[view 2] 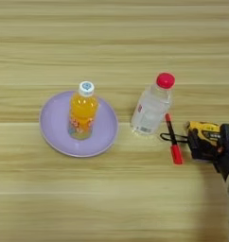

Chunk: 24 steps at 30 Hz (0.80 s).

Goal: Move the objects on the table

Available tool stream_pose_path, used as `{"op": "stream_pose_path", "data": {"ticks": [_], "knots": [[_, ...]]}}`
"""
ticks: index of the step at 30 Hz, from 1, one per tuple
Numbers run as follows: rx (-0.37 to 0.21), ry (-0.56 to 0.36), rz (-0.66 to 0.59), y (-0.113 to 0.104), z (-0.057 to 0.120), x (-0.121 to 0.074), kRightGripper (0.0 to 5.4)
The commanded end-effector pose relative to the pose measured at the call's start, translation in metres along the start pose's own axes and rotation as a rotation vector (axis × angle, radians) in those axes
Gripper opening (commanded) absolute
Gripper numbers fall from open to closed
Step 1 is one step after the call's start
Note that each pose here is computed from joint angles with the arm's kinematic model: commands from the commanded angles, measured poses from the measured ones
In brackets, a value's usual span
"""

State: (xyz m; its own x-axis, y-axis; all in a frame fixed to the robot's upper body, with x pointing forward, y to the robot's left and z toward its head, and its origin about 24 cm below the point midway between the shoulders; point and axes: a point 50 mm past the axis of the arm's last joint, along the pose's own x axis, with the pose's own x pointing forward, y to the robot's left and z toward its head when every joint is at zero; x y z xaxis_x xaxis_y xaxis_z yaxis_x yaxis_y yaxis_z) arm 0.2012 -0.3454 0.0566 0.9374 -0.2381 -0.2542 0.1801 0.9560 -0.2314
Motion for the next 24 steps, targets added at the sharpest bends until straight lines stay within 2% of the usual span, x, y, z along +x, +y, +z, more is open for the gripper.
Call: {"op": "stream_pose_path", "data": {"ticks": [1,7,15,24], "knots": [[-0.048,-0.137,0.002,-0.002,0.034,-0.008,5.37],[-0.062,-0.187,0.068,0.014,0.052,-0.028,5.37],[-0.071,-0.159,0.124,0.023,0.051,-0.035,5.37],[-0.125,-0.15,0.265,0.045,0.058,-0.051,5.37]]}}
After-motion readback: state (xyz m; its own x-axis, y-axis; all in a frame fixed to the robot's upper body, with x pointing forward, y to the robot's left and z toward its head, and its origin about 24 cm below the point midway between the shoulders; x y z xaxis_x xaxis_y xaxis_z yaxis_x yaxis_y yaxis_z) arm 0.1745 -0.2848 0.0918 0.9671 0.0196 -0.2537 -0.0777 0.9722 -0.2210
